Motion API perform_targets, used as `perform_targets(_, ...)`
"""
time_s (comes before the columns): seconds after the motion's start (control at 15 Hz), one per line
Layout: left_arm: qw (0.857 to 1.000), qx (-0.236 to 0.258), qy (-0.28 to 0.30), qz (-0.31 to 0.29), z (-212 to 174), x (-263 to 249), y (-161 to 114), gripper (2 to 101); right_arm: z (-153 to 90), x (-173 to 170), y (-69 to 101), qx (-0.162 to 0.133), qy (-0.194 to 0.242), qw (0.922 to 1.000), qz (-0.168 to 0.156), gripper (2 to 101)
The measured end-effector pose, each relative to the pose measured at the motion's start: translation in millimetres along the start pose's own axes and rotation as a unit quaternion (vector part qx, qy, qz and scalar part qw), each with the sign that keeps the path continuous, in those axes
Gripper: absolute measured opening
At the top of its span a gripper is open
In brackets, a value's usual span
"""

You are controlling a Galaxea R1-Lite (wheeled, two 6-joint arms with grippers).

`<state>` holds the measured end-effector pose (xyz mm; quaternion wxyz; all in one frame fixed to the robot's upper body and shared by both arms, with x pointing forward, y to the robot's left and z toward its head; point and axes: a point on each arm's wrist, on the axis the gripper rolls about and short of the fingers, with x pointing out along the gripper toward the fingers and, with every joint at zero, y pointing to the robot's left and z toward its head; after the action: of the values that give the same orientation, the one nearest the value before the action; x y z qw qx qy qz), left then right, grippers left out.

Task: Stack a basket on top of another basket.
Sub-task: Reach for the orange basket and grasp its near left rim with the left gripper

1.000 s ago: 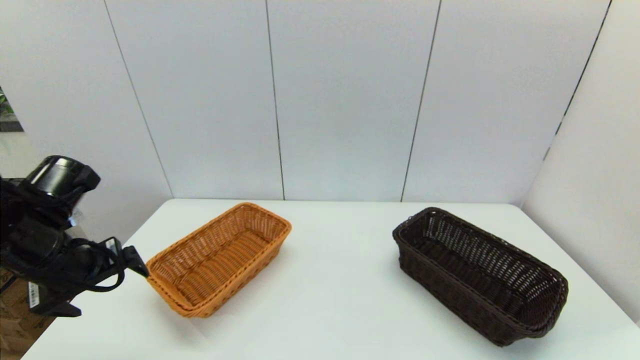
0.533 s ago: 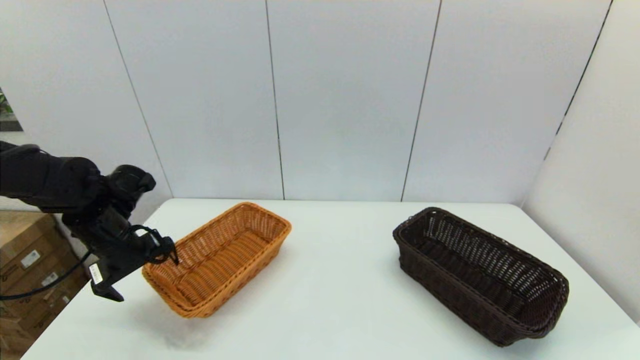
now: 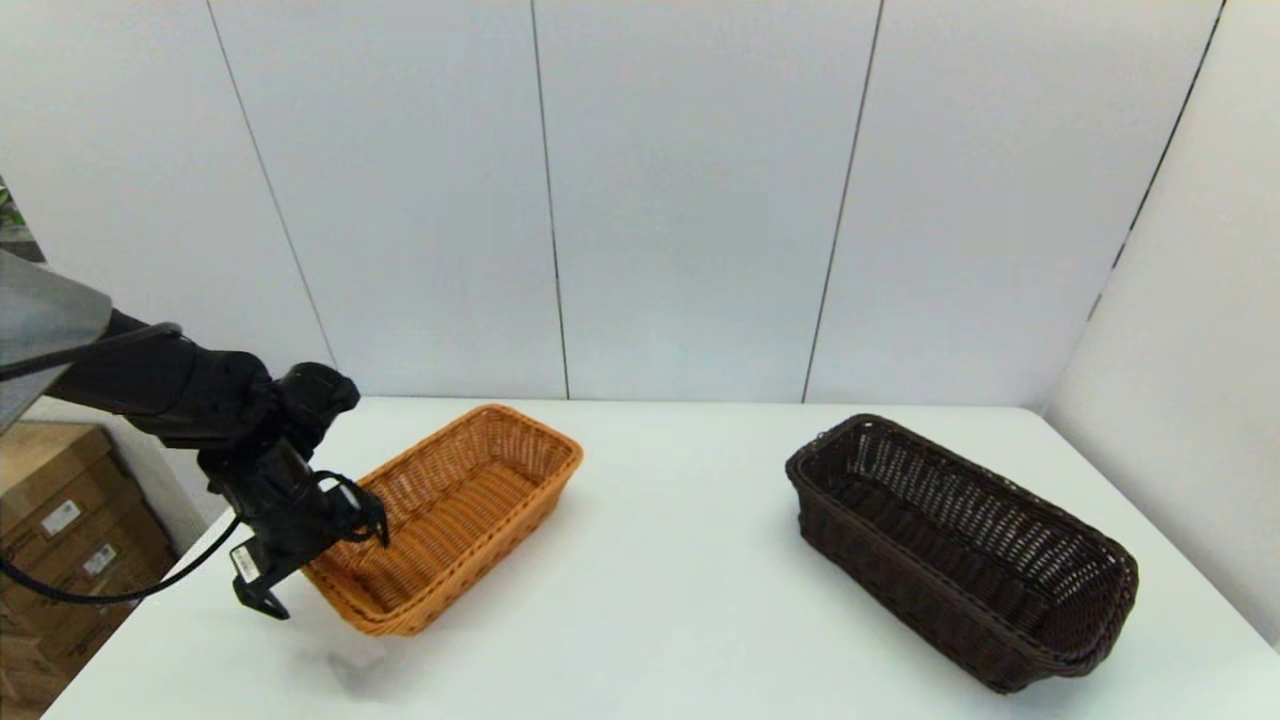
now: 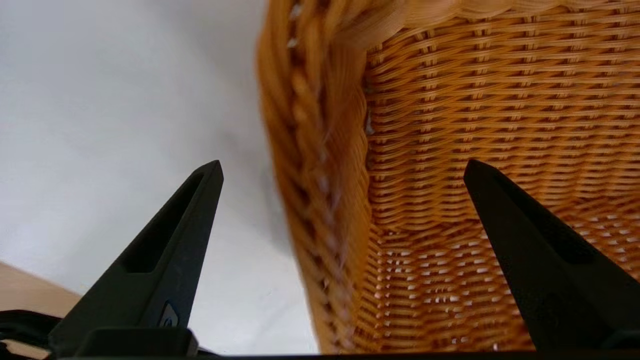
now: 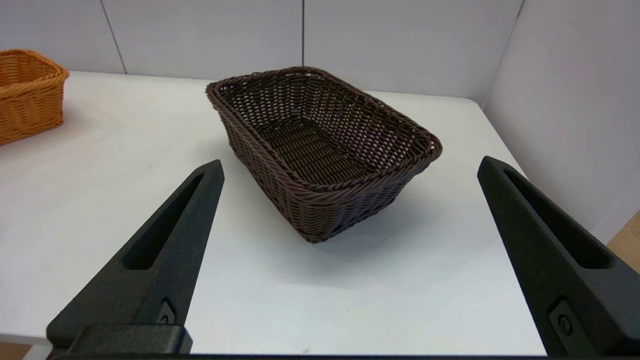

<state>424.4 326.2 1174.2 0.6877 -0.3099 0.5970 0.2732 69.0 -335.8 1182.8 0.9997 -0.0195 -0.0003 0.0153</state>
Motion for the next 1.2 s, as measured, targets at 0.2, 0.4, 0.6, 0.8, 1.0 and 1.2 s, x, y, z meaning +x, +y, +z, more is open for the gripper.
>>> perform_targets(0.2, 1.000, -0.007, 0.010, 0.009, -7.1, 9.4, -6.2, 97.8, 0.0, 0.0, 0.0, 0.000, 0.000, 1.0000, 0.000, 100.5)
perform_targets(0.4, 1.000, -0.005, 0.016, 0.014, -12.2, 14.1, -10.3, 97.8, 0.0, 0.0, 0.0, 0.000, 0.000, 1.0000, 0.000, 100.5)
perform_targets(0.6, 1.000, -0.007, 0.021, 0.021, -14.0, 20.0, -11.6, 97.8, 0.0, 0.0, 0.0, 0.000, 0.000, 1.0000, 0.000, 100.5)
perform_targets(0.8, 0.999, -0.007, 0.026, 0.027, -15.4, 25.5, -12.4, 97.8, 0.0, 0.0, 0.0, 0.000, 0.000, 1.0000, 0.000, 100.5)
perform_targets(1.0, 0.999, -0.010, 0.030, 0.032, -17.0, 29.3, -13.4, 97.8, 0.0, 0.0, 0.0, 0.000, 0.000, 1.0000, 0.000, 100.5)
perform_targets(1.2, 0.999, -0.010, 0.033, 0.035, -18.1, 31.8, -14.4, 93.6, 0.0, 0.0, 0.0, 0.000, 0.000, 1.0000, 0.000, 100.5)
